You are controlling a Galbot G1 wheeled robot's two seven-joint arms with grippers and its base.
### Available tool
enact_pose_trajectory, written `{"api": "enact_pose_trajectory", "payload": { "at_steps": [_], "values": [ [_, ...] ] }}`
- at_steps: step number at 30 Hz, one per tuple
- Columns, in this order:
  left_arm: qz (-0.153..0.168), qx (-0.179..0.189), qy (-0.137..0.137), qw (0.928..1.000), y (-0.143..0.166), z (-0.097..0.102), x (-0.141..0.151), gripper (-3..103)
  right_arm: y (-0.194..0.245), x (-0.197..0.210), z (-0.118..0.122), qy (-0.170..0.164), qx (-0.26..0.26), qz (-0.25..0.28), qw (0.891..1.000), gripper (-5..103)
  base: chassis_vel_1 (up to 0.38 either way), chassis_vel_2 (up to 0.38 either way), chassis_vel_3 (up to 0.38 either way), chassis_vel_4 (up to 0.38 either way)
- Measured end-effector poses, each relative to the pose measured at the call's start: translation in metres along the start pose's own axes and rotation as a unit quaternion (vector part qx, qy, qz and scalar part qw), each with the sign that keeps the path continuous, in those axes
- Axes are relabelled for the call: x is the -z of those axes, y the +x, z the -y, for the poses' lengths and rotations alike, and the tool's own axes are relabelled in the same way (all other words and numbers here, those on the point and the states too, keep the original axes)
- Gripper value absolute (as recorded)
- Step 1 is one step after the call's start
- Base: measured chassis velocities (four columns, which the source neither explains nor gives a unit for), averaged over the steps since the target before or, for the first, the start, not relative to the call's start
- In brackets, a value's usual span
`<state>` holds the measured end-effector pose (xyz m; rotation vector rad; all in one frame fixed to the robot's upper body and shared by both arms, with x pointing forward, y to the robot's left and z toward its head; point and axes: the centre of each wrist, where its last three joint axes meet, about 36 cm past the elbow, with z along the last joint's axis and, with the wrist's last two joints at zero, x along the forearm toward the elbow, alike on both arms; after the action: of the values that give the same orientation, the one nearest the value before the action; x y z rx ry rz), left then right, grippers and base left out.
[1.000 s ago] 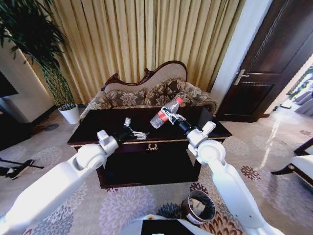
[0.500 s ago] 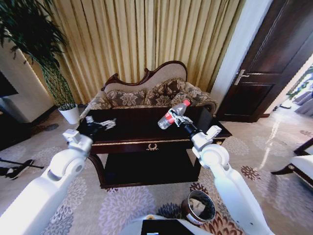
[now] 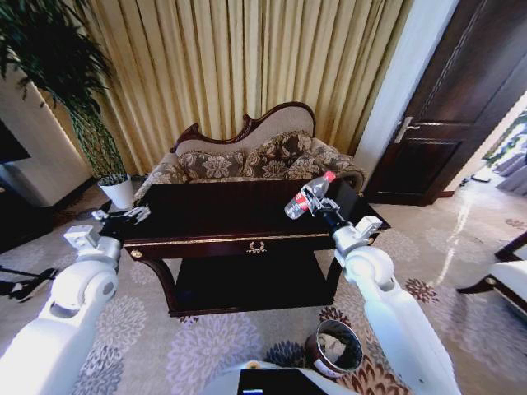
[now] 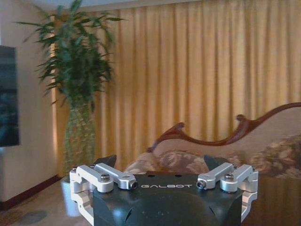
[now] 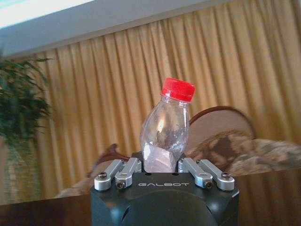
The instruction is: Move to the front of the table and place the trash on the table into the trash bin.
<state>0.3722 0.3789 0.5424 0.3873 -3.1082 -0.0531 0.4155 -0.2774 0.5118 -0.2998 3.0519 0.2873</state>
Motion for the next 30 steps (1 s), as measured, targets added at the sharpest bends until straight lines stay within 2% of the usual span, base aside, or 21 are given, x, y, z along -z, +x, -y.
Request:
{"api": "enact_pose_trajectory", "payload": {
  "at_steps": [3, 10, 14, 15, 18, 30],
  "values": [
    [-0.003, 0.019, 0.002, 0.9998, 0.002, -0.006, 0.007, 100, 0.005, 0.003, 0.006, 0.01, -0.017, 0.008, 1.0, 29, 0.0, 0.0, 0.0, 0.0],
    [0.008, 0.011, 0.001, 0.9999, 0.005, -0.007, 0.021, 100, 0.016, 0.01, 0.011, 0.025, -0.031, 0.024, 0.999, 29, 0.0, 0.0, 0.0, 0.0],
    [0.011, 0.009, -0.001, 0.9999, 0.007, -0.008, 0.024, 100, 0.022, 0.007, 0.016, 0.084, -0.055, 0.032, 0.994, 29, 0.0, 0.0, 0.0, 0.0],
    [0.011, 0.009, -0.001, 0.9999, 0.007, -0.008, 0.024, 100, 0.022, 0.007, 0.016, 0.084, -0.055, 0.032, 0.994, 29, 0.0, 0.0, 0.0, 0.0],
    [0.01, 0.006, 0.0, 0.9999, 0.01, -0.006, 0.023, 100, 0.022, 0.004, 0.016, 0.111, -0.063, 0.037, 0.991, 29, 0.0, 0.0, 0.0, 0.0],
    [0.013, -0.001, -0.003, 0.9999, 0.013, -0.004, 0.025, 100, 0.023, 0.006, 0.008, 0.107, -0.046, 0.038, 0.992, 29, 0.0, 0.0, 0.0, 0.0]
  ]
}}
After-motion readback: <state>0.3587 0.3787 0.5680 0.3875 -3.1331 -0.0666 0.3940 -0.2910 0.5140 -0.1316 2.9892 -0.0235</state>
